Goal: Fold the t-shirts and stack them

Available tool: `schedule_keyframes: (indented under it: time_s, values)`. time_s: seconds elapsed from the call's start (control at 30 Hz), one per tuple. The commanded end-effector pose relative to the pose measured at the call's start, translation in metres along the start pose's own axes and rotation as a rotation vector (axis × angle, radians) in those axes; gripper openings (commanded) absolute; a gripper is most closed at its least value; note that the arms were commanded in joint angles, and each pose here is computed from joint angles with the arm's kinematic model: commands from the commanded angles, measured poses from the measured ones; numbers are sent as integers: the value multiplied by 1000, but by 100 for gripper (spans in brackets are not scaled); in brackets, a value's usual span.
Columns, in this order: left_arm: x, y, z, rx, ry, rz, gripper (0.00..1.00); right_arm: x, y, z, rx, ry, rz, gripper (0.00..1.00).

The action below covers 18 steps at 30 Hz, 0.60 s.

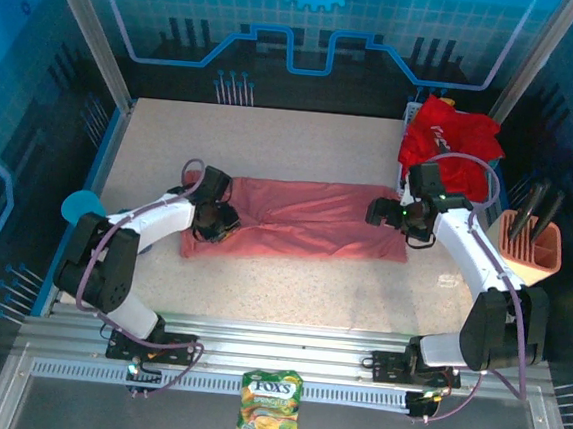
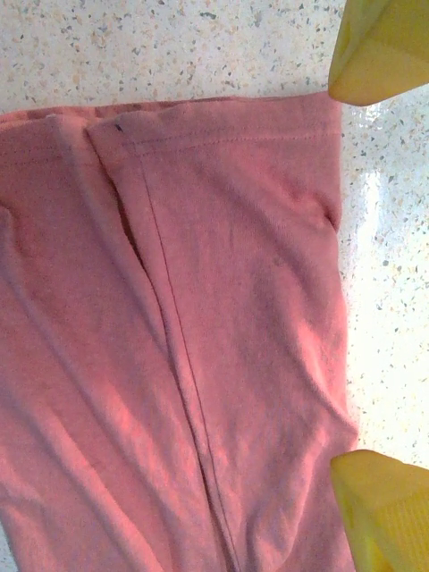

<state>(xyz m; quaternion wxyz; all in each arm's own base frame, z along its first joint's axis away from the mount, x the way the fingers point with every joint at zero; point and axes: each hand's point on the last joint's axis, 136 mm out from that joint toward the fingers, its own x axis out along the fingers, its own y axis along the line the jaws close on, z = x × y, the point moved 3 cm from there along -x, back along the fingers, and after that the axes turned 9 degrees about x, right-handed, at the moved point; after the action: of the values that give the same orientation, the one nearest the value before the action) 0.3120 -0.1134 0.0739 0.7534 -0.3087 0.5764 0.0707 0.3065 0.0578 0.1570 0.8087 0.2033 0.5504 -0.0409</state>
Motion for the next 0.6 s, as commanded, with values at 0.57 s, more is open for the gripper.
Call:
schedule_keyframes:
  time_s: [0.57]
  values:
    - [-2, -96, 85, 122, -101, -46, 3, 6, -4, -10, 9, 56, 26, 100]
